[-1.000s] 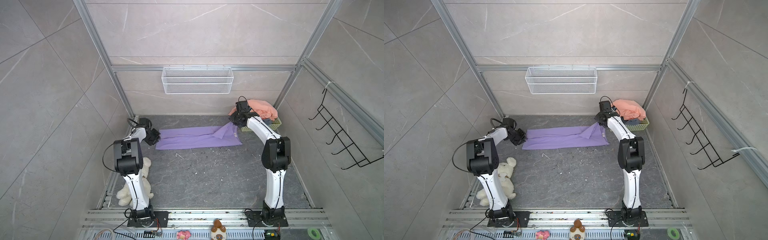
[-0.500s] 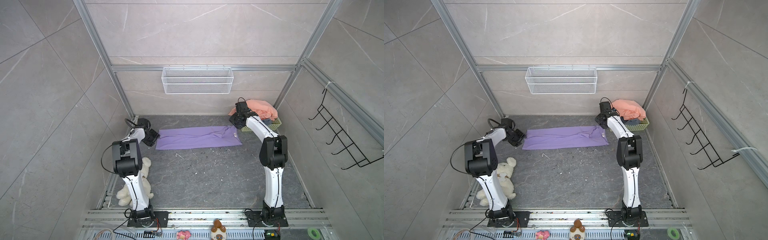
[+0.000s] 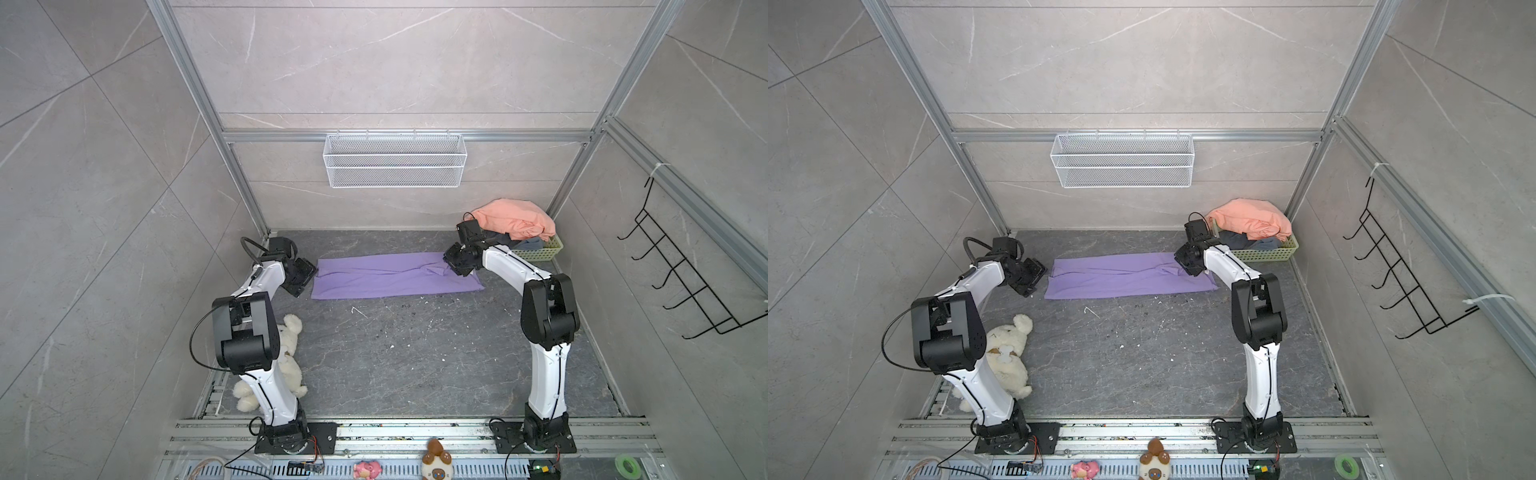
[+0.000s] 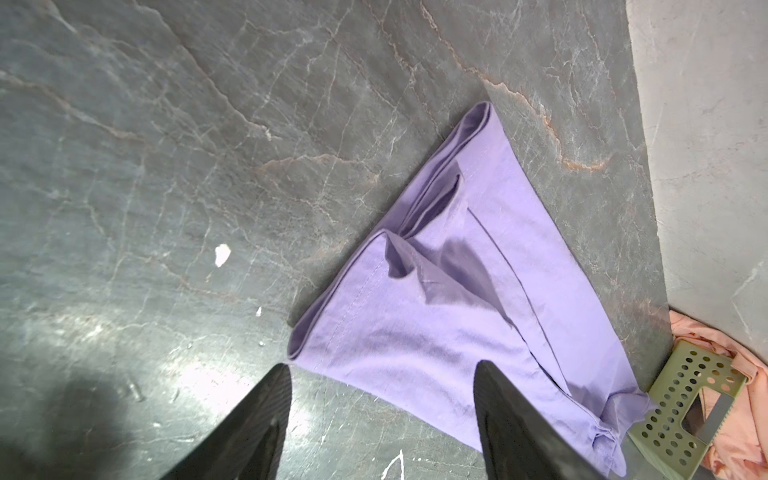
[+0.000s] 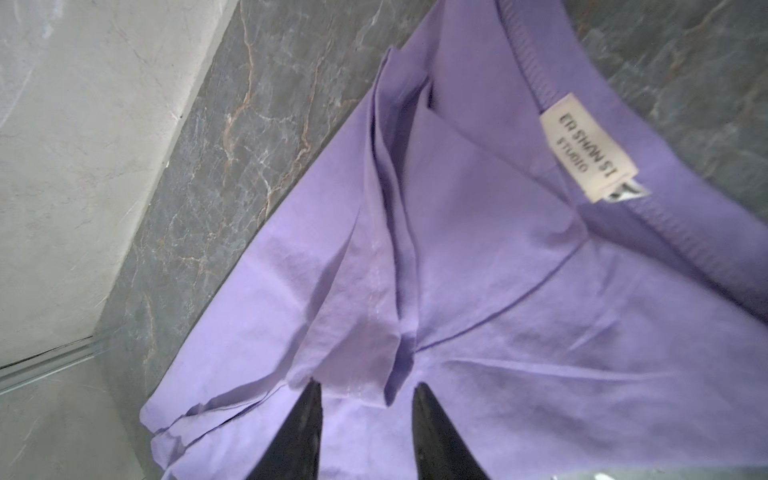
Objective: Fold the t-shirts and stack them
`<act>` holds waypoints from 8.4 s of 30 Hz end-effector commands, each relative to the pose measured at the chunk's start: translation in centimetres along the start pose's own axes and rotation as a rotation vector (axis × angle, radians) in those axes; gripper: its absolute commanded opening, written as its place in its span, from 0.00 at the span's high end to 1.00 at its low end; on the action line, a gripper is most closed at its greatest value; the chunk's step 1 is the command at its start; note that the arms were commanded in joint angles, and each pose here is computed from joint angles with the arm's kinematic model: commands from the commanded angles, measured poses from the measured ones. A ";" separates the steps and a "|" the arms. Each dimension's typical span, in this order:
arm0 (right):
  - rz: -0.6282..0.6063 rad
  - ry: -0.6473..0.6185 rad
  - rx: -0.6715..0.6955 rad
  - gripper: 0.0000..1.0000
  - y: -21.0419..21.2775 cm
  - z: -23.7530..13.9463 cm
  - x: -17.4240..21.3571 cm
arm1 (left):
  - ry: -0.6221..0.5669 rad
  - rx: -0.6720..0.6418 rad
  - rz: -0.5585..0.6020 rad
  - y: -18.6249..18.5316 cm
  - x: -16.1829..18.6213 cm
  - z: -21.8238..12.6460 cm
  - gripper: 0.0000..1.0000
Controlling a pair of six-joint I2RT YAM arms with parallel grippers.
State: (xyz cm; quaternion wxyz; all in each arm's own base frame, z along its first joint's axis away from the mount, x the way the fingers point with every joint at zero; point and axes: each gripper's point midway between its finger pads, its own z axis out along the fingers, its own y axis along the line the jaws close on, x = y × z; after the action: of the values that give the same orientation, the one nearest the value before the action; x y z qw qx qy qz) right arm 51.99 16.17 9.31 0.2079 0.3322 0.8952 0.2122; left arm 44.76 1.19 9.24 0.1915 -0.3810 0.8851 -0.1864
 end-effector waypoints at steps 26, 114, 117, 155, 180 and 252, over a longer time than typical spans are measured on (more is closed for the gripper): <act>-0.033 0.035 0.000 0.97 2.6 4.1 0.1 | -0.031 0.045 -0.001 -0.8 -0.4 -1.2 0.29; -0.205 -0.087 0.036 0.35 0.4 0.7 0.4 | 0.153 0.185 0.245 -11.4 0.9 7.2 0.27; -0.160 -0.051 0.067 0.35 -1.5 2.1 0.9 | 0.176 0.150 0.215 -10.5 1.3 9.3 0.27; -0.084 0.112 -0.194 0.38 9.5 17.6 5.9 | 0.799 -0.247 0.160 13.9 35.3 -3.6 0.27; -0.356 0.085 -0.352 0.39 17.5 2.8 5.2 | 0.389 -0.169 0.639 5.0 25.5 -7.3 0.28; -0.444 0.227 -0.162 0.40 3.4 -3.5 8.5 | 0.465 -0.449 0.487 10.4 38.2 -0.5 0.40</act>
State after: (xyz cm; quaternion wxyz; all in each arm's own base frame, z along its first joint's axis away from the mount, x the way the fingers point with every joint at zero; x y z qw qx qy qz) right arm 48.67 24.06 10.58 0.1605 0.1097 0.9448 0.2636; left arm 18.72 -30.70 2.51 -0.0006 -0.1030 0.9678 -0.2297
